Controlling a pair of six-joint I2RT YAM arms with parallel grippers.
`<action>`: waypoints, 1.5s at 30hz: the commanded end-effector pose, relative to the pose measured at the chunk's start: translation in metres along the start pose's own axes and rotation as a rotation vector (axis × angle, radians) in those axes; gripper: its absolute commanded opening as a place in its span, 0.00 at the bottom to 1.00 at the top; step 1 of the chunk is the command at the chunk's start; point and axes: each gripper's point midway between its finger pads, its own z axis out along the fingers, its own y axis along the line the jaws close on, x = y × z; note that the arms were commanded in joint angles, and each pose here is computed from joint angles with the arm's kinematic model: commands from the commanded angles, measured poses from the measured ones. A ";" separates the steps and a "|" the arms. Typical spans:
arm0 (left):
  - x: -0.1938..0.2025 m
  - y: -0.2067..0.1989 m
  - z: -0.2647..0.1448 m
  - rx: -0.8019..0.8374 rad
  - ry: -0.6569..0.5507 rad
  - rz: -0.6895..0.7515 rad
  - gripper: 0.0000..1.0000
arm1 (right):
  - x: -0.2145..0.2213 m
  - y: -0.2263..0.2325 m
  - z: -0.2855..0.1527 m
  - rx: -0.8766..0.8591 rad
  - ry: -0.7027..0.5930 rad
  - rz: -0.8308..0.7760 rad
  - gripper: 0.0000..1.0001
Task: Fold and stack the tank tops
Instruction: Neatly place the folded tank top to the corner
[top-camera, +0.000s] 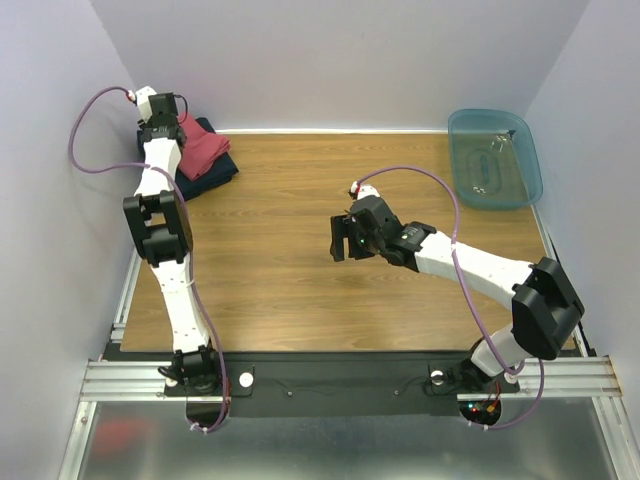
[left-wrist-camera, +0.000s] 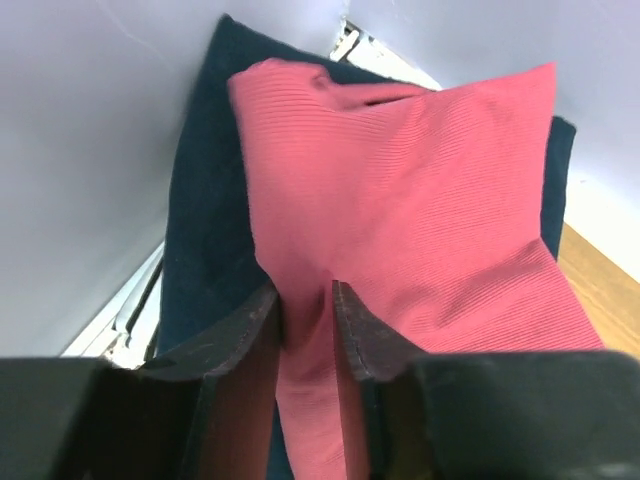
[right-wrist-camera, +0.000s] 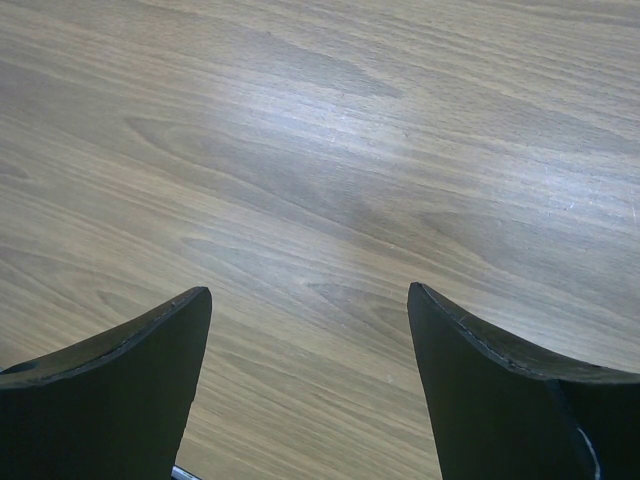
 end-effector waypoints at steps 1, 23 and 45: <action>-0.078 -0.007 -0.054 0.054 -0.171 -0.072 0.48 | -0.021 0.008 -0.004 -0.025 -0.054 0.003 0.86; 0.022 -0.135 -0.290 0.551 -0.066 -0.024 0.74 | -0.068 0.012 -0.035 -0.072 -0.171 0.063 1.00; 0.219 -0.126 -0.515 1.110 0.192 0.221 0.74 | -0.035 -0.048 -0.083 0.068 -0.279 0.242 1.00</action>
